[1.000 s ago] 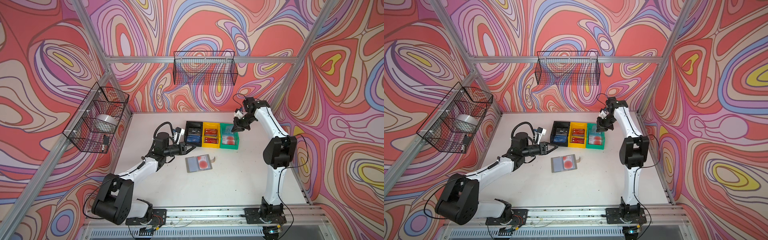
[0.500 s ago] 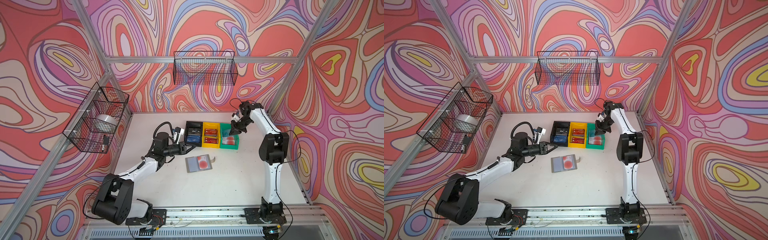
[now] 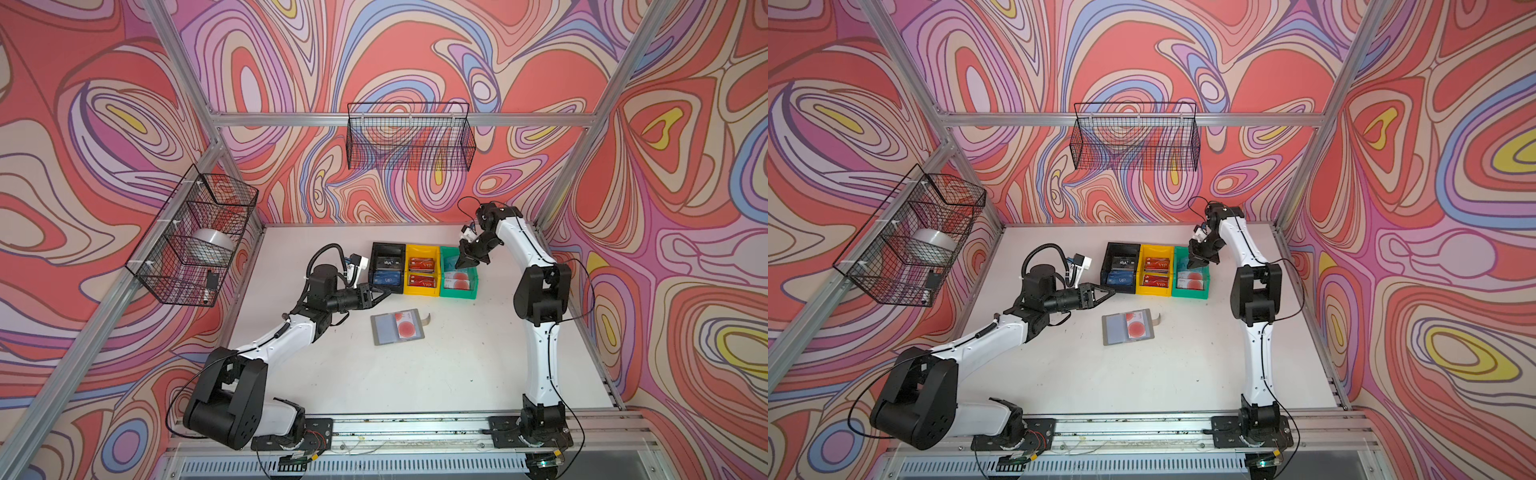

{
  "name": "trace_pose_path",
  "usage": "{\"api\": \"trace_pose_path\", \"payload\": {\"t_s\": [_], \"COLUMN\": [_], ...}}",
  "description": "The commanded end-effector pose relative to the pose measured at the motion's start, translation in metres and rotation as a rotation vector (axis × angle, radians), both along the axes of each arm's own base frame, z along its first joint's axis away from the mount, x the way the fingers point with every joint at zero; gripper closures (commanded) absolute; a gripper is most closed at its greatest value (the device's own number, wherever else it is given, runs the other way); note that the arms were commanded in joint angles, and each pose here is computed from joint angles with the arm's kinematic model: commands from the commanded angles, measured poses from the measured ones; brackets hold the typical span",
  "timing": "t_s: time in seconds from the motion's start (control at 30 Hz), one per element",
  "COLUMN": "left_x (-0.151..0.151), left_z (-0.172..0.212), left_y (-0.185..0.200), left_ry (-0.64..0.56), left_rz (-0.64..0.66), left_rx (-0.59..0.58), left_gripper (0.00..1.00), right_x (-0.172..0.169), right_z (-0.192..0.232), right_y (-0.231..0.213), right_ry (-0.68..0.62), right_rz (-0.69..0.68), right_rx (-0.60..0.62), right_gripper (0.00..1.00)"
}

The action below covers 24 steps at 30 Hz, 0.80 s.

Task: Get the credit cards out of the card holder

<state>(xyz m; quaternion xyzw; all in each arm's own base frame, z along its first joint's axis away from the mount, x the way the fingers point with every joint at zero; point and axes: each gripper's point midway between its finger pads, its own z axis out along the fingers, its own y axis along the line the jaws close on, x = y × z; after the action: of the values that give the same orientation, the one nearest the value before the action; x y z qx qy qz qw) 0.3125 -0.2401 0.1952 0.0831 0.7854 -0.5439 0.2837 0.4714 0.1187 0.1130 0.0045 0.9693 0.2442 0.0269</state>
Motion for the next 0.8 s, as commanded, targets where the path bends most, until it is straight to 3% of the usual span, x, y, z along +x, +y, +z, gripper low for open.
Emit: {"api": "trace_pose_path", "payload": {"t_s": [0.0,0.77], "left_x": [0.005,0.007], "left_z": [0.011,0.012], "left_y": [0.001,0.001], "left_ry": [-0.036,-0.036], "left_rz": [0.009,0.014], "left_rx": [-0.005,-0.008], "left_gripper": [0.81,0.81], "right_x": [0.009,0.027], "right_z": [-0.009,-0.012], "right_y": [-0.001,-0.011], "right_ry": [-0.001,-0.026], "right_rz": [-0.008,-0.053], "right_rx": [0.02,0.053], "right_gripper": [1.0,1.0]}}
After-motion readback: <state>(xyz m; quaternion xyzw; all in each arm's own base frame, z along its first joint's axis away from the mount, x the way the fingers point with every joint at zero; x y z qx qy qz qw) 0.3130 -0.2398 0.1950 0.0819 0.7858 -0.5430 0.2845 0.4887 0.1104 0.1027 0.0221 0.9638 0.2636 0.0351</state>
